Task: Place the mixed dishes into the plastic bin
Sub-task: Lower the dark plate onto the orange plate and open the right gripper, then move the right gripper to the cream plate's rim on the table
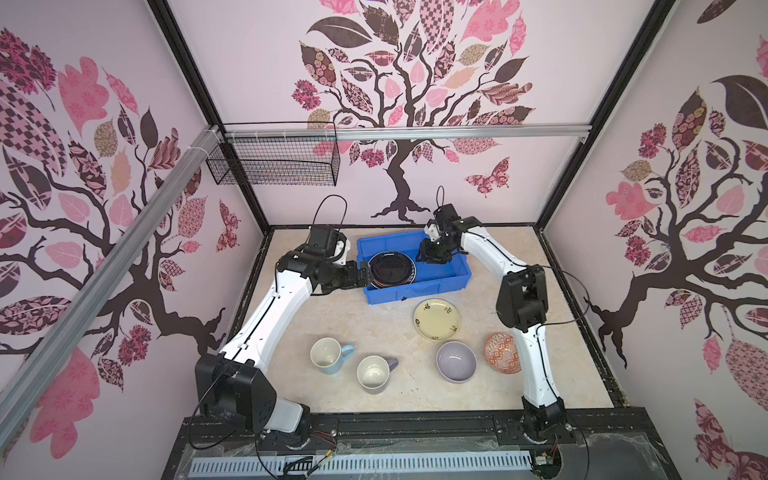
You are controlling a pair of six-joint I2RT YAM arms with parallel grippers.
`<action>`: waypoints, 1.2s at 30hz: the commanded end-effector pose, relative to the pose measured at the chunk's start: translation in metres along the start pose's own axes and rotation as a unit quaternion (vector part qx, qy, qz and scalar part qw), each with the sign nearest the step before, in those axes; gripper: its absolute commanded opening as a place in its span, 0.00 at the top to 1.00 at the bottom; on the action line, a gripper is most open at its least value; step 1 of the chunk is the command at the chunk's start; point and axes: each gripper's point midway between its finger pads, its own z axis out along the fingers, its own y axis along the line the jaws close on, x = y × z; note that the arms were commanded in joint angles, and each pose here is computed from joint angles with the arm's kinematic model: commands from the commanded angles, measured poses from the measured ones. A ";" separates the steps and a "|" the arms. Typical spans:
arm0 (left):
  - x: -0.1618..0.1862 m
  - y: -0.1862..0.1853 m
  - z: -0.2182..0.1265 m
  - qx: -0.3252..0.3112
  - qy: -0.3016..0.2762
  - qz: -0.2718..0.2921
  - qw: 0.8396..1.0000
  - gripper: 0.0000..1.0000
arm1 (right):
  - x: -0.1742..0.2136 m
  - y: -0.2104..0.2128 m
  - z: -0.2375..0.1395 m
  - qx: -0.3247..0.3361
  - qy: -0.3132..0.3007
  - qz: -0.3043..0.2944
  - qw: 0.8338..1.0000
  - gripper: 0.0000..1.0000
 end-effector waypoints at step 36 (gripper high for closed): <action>0.106 -0.022 0.008 0.015 0.064 0.008 0.998 0.04 | 0.199 -0.099 0.004 0.036 0.068 0.118 0.990 0.68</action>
